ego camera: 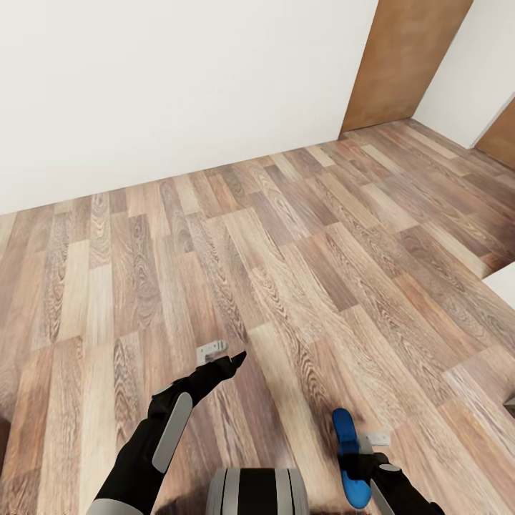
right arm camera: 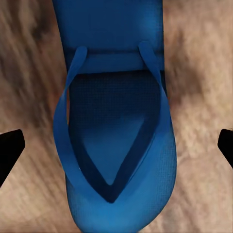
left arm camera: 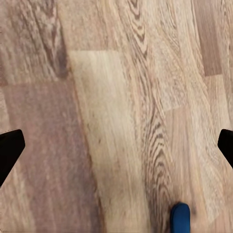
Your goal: In the bedroom, move the book from the bed onto either nightstand, and place the two sandals side by side next to the bed.
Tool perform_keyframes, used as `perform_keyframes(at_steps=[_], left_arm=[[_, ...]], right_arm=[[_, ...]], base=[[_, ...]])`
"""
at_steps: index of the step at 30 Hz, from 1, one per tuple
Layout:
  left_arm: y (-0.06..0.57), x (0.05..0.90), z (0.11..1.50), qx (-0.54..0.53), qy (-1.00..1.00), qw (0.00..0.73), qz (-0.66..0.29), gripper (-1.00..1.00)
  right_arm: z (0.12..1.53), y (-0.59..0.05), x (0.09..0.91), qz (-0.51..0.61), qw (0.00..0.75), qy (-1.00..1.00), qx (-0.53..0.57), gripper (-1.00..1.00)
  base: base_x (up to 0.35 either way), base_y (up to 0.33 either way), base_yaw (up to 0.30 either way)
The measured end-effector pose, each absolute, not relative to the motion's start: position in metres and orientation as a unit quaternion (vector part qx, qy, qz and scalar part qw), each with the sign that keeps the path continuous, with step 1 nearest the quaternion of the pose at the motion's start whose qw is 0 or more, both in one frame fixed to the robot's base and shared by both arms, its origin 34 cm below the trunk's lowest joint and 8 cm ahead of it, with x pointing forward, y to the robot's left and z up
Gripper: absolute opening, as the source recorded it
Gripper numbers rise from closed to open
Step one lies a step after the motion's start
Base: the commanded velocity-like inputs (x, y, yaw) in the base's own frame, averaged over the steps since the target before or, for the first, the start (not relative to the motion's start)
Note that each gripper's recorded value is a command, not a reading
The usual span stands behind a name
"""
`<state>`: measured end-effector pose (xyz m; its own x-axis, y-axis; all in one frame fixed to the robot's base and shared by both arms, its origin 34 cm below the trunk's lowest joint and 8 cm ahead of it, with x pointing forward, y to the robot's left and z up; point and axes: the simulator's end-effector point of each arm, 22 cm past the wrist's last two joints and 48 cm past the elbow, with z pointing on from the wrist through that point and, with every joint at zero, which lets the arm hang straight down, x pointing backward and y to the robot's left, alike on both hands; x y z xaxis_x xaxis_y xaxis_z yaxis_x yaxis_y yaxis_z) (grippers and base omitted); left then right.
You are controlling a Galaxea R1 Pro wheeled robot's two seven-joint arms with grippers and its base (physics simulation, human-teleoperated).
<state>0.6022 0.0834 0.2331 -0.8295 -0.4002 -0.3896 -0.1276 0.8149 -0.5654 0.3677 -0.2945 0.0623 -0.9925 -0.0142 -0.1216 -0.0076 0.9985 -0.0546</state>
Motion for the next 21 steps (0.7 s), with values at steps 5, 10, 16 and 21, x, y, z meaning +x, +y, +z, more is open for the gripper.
perform_keyframes(at_steps=[5,10,16,21], left_arm=[[0.083,0.597,0.222,-0.146,0.921,0.245,-0.267,1.0],[0.083,0.596,0.22,-0.147,0.921,0.243,-0.266,1.0],[0.083,0.596,0.22,-0.147,0.921,0.243,-0.266,1.0],[0.083,0.596,0.22,-0.147,0.921,0.243,-0.266,1.0]], right_arm=[[0.056,-0.295,0.359,-0.027,0.051,0.998,-0.006,1.0],[0.055,-0.295,0.357,-0.027,0.049,0.998,-0.006,1.0],[0.055,-0.295,0.357,-0.027,0.049,0.998,-0.006,1.0],[0.055,-0.294,0.357,-0.027,0.049,0.998,-0.006,1.0]], base=[[0.0,0.0,0.0],[0.0,0.0,0.0],[0.103,0.0,0.0],[0.143,0.0,0.0]])
